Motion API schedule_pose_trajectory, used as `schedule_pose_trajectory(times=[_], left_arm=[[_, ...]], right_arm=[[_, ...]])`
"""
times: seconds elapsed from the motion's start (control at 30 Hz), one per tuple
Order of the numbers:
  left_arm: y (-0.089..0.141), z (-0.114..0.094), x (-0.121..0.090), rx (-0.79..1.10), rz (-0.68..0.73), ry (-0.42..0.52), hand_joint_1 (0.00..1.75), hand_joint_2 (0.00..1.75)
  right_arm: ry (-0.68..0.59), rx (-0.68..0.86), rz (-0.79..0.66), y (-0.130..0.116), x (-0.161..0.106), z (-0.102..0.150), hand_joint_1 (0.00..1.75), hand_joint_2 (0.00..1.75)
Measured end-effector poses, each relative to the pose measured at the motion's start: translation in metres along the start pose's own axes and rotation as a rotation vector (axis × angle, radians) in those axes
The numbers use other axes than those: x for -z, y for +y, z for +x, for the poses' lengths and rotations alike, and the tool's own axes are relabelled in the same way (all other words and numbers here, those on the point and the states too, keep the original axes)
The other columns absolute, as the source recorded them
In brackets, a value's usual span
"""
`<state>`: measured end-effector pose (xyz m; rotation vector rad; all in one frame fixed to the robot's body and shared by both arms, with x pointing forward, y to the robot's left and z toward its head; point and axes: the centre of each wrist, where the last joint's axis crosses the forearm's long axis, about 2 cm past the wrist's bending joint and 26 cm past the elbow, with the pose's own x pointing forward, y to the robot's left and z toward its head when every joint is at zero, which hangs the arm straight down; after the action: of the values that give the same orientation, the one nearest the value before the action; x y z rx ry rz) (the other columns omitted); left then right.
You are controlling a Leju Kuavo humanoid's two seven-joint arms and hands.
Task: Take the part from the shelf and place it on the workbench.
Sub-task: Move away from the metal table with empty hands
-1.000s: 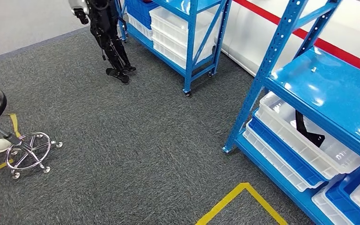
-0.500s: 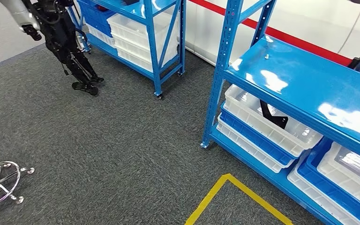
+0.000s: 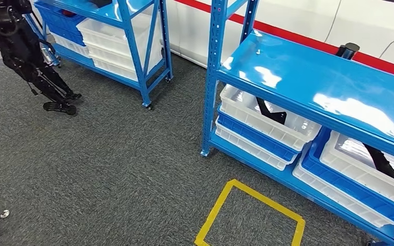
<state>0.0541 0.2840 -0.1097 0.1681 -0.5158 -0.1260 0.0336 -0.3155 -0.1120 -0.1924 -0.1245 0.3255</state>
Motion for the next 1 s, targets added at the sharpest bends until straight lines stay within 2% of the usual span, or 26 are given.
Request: schedule_pose_trajectory(times=[1.0], left_arm=[[0.0012, 0.0015, 0.0008, 0.011, 0.011, 0.004, 0.00, 0.00]], right_arm=[[0.006, -0.001, 0.007, 0.0022, -0.0003, -0.0020, 0.00, 0.00]])
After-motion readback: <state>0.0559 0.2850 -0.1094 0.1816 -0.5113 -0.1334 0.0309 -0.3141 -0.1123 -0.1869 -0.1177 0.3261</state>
